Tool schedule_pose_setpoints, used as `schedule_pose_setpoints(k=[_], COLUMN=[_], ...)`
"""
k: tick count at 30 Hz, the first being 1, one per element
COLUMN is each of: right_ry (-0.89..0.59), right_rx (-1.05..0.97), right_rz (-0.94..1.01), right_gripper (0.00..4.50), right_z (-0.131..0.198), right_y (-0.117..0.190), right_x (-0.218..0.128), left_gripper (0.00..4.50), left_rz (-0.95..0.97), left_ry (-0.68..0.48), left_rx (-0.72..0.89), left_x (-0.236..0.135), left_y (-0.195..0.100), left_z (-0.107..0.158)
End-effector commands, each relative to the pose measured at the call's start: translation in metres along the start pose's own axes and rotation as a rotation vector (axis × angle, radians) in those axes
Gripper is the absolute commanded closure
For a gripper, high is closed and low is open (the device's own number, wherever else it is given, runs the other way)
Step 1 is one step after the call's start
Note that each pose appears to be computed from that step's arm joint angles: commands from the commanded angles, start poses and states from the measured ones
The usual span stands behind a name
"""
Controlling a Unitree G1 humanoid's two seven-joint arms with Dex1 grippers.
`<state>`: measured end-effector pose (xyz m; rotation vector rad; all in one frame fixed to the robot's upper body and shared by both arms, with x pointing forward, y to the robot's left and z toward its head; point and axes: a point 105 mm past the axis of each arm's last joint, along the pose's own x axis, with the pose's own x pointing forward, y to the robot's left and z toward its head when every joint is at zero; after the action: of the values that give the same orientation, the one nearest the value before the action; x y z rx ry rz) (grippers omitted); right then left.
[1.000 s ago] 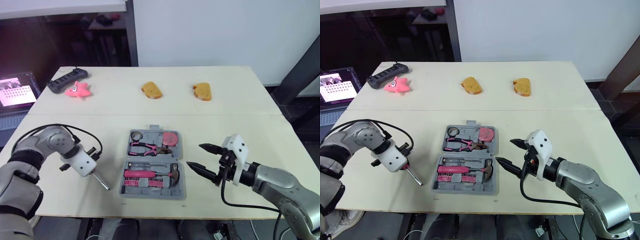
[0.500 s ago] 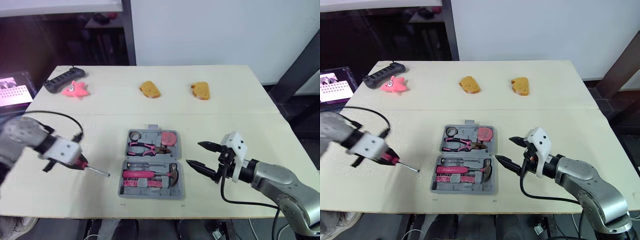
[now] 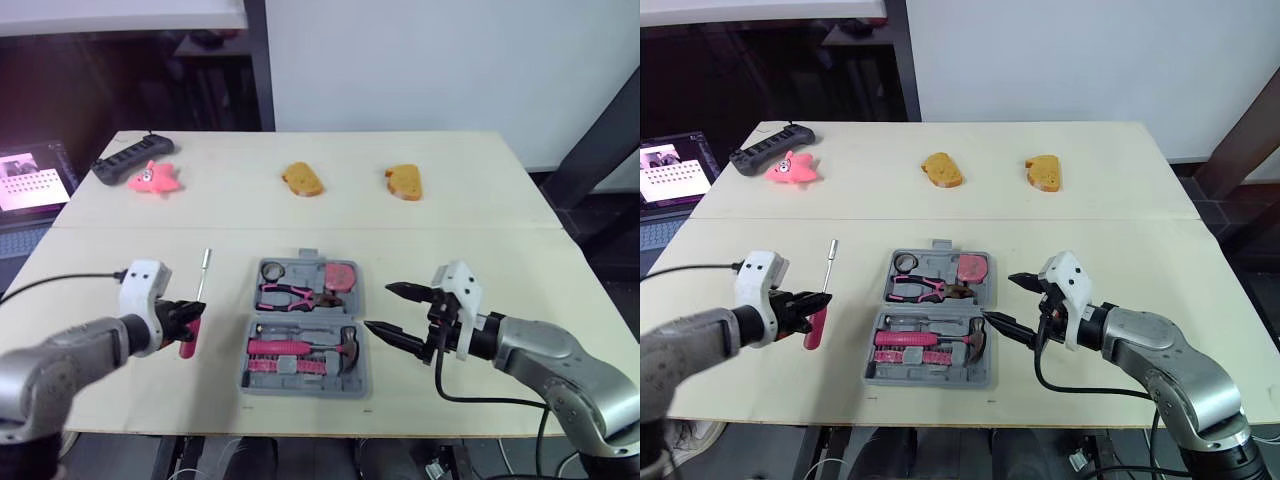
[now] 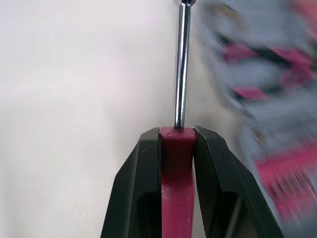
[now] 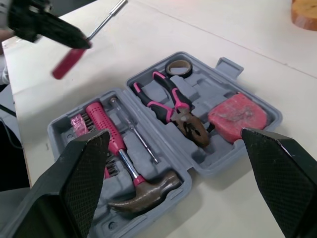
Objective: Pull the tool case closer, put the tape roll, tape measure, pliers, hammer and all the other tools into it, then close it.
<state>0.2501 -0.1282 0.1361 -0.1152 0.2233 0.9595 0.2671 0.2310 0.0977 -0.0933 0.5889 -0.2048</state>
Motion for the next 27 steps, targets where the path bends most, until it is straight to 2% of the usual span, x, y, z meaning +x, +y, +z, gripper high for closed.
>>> schedule_pose_setpoints(k=[1, 4, 7, 11, 23, 24, 27], right_ry=[-0.031, -0.034, -0.058, -0.072, -0.056, -0.056, -0.058], right_rx=[-0.03, -0.021, -0.018, -0.033, -0.099, -0.103, -0.116], right_rz=[0.008, 0.005, -0.01, -0.001, 0.062, 0.071, 0.083], right_gripper=[0.0, 0.0, 0.0, 0.0, 0.0, 0.0, 0.0], right_z=[0.009, 0.01, 0.014, 0.017, 0.019, 0.019, 0.021], right_y=[0.004, 0.005, 0.003, 0.003, 0.007, 0.008, 0.007], right_x=[-0.004, -0.006, -0.008, -0.01, -0.009, -0.009, -0.01], left_gripper=[4.13, 4.13, 4.13, 4.13, 4.13, 3.09, 1.71], left_rz=[0.205, 0.219, 0.2, 0.138, 0.117, 0.115, 0.102], left_ry=[-0.014, 0.041, 0.062, 0.106, 0.148, 0.147, 0.125], left_rx=[0.079, 0.039, 0.069, 0.033, -0.003, -0.004, 0.009], left_x=[-0.015, -0.007, 0.003, 0.016, 0.027, 0.027, 0.028], left_y=[0.013, 0.016, 0.016, 0.009, 0.007, 0.006, 0.005], left_z=[-0.006, -0.026, -0.032, -0.05, -0.068, -0.068, -0.065])
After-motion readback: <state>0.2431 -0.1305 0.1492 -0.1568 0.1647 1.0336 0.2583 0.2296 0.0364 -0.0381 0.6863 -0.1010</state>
